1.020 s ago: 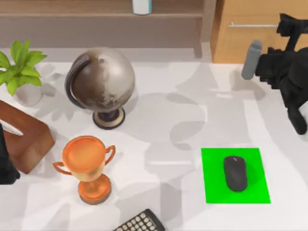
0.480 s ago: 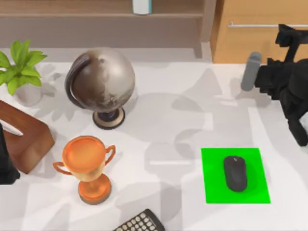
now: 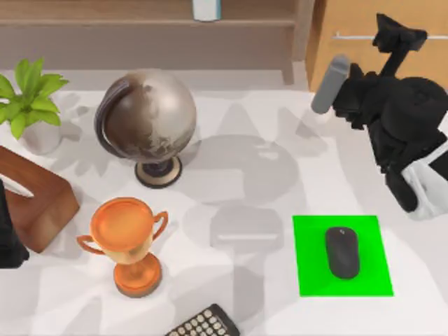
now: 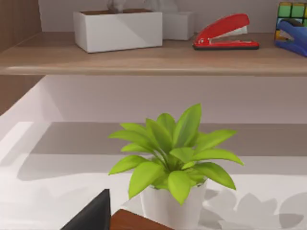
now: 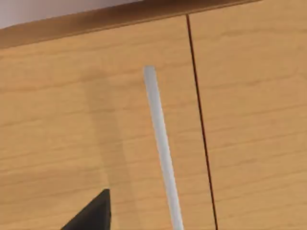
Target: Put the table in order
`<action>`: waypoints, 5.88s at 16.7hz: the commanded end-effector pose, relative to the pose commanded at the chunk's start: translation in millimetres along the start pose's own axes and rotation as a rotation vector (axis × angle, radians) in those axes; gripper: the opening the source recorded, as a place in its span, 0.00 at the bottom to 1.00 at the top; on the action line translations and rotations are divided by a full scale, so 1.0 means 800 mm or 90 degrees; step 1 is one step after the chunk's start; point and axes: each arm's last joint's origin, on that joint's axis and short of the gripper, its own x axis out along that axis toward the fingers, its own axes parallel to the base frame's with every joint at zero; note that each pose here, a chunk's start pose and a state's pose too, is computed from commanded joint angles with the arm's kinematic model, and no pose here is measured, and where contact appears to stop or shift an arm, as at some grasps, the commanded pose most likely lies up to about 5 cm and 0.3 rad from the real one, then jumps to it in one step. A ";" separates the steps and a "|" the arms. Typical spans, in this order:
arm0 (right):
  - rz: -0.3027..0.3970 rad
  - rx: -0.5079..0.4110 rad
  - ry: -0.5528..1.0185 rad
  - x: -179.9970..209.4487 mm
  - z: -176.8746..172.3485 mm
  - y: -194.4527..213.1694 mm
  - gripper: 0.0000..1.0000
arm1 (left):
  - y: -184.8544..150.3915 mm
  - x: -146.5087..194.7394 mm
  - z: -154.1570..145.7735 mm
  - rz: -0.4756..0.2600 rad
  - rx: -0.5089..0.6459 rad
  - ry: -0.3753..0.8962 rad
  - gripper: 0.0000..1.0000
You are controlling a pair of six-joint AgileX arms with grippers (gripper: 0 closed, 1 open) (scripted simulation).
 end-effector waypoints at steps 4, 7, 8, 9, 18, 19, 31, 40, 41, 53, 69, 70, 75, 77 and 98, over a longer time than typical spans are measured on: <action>-0.028 0.197 -0.033 -0.006 0.086 -0.024 1.00 | 0.000 0.000 0.000 0.000 0.000 0.000 1.00; -0.029 0.373 -0.045 -0.003 0.150 -0.041 1.00 | 0.000 0.000 0.000 0.000 0.000 0.000 1.00; -0.027 0.431 -0.045 -0.001 0.170 -0.046 1.00 | 0.000 0.000 0.000 0.000 0.000 0.000 1.00; -0.024 0.486 -0.044 0.003 0.188 -0.051 1.00 | 0.000 0.000 0.000 0.000 0.000 0.000 1.00; -0.001 0.832 0.023 0.047 0.294 -0.065 1.00 | 0.000 0.000 0.000 0.000 0.000 0.000 1.00; 0.000 0.850 0.031 0.051 0.298 -0.065 1.00 | 0.000 0.000 0.000 0.000 0.000 0.000 1.00; -0.001 0.878 0.042 0.076 0.301 -0.066 1.00 | 0.000 0.000 0.000 0.000 0.000 0.000 1.00; -0.001 0.877 0.042 0.082 0.300 -0.065 0.70 | 0.000 0.000 0.000 0.000 0.000 0.000 1.00; -0.001 0.877 0.042 0.082 0.300 -0.065 0.62 | 0.000 0.000 0.000 0.000 0.000 0.000 1.00; -0.001 0.877 0.042 0.082 0.300 -0.065 0.00 | 0.000 0.000 0.000 0.000 0.000 0.000 1.00; 0.001 0.879 0.040 0.032 0.308 -0.087 0.00 | 0.000 0.000 0.000 0.000 0.000 0.000 1.00; 0.001 0.879 0.040 0.032 0.308 -0.087 0.00 | 0.000 0.000 0.000 0.000 0.000 0.000 1.00; 0.011 0.894 0.032 0.031 0.301 -0.093 0.00 | 0.000 0.000 0.000 0.000 0.000 0.000 1.00; 0.032 0.915 0.019 0.023 0.293 -0.102 0.00 | 0.000 0.000 0.000 0.000 0.000 0.000 1.00; 0.433 1.450 0.241 -0.125 -0.045 -0.094 0.00 | 0.000 0.000 0.000 0.000 0.000 0.000 1.00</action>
